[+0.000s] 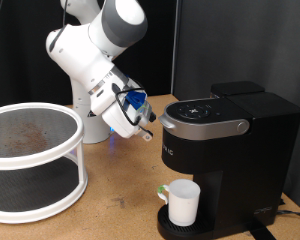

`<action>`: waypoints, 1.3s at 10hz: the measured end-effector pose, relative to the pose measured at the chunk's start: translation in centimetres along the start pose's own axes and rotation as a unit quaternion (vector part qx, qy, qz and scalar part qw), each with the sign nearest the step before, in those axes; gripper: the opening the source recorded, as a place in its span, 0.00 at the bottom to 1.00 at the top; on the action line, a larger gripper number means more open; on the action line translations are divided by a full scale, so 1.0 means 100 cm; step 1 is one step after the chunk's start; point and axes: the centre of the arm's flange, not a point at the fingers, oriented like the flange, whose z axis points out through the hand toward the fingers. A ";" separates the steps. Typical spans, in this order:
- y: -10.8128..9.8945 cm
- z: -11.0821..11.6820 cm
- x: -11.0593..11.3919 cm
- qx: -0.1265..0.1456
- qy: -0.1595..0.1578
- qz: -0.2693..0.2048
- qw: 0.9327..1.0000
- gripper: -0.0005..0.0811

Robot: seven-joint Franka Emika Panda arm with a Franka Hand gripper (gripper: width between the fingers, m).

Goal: Make a cup of coffee with the keurig machine

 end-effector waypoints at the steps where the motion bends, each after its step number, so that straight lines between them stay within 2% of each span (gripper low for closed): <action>1: -0.003 0.000 0.001 0.008 0.003 -0.002 1.000 0.98; 4: -0.026 -0.023 0.021 0.034 0.036 -0.016 0.999 0.98; 8: -0.061 -0.061 0.048 0.033 0.059 -0.032 0.997 0.98; 11: -0.089 -0.089 0.071 0.043 0.087 -0.018 0.995 0.98; 13: -0.094 -0.095 0.074 0.049 0.092 -0.009 0.995 0.98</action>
